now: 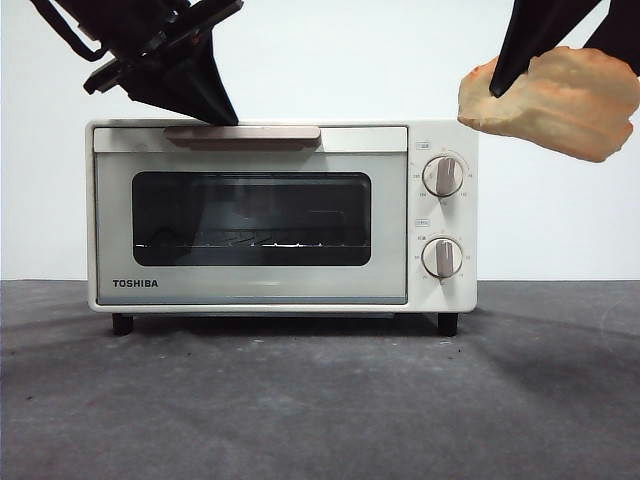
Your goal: The left arm flap open the oven, the right arm pick bread and place it into oven, the left arm flap close the oven
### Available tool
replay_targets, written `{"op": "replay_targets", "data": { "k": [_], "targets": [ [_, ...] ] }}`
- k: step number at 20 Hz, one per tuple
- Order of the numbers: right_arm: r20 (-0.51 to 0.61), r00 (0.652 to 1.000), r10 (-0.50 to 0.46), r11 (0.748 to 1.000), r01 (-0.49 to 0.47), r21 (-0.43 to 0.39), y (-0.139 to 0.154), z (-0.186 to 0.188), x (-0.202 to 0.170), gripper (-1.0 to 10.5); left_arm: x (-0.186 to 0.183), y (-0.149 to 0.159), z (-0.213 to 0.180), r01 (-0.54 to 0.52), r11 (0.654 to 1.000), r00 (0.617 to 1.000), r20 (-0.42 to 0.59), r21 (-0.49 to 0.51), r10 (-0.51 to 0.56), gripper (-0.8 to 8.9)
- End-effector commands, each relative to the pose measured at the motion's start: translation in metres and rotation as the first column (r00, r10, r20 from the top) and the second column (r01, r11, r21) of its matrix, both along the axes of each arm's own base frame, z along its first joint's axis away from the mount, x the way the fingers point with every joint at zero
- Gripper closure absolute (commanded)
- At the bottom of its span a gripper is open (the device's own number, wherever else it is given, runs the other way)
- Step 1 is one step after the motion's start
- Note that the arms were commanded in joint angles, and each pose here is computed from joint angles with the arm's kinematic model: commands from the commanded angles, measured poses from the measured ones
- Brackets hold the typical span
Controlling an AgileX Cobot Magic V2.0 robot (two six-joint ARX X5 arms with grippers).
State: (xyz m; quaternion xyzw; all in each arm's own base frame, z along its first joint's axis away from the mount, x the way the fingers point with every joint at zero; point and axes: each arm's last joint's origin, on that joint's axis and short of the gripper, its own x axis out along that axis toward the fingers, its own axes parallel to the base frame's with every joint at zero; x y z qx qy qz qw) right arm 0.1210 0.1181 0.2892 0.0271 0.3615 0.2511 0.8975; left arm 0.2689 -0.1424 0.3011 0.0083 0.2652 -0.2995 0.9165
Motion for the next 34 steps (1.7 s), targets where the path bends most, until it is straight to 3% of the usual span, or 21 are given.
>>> {"op": "replay_targets", "data": {
  "k": [1,7,15,20,26,34],
  "targets": [
    [0.024,1.0,0.015,1.0,-0.015,0.006,0.002,0.006,0.0,7.4,-0.002,-0.007,-0.011,0.035,0.998,0.997,-0.064,0.055,-0.032,7.97],
    [0.028,1.0,0.014,1.0,-0.014,0.003,0.002,0.006,0.0,7.4,-0.017,-0.019,-0.02,0.101,0.989,0.982,-0.17,0.106,-0.082,7.97],
    [0.038,0.999,0.021,1.0,-0.021,0.0,0.002,0.006,0.0,7.4,-0.045,-0.033,-0.033,0.213,0.958,0.926,-0.353,0.189,-0.136,7.97],
    [0.045,0.999,0.023,1.0,-0.023,0.002,0.003,0.007,0.0,7.4,-0.055,-0.037,-0.037,0.224,0.955,0.9,-0.417,0.195,-0.127,7.97],
    [0.047,0.999,0.025,1.0,-0.025,0.0,0.003,0.007,0.0,7.4,-0.06,-0.039,-0.038,0.244,0.947,0.886,-0.446,0.209,-0.13,7.97],
    [0.041,0.998,0.037,0.999,-0.038,0.01,0.003,0.007,0.001,7.4,-0.058,-0.029,-0.025,0.182,0.969,0.912,-0.398,0.166,-0.103,7.97]
  ]
}}
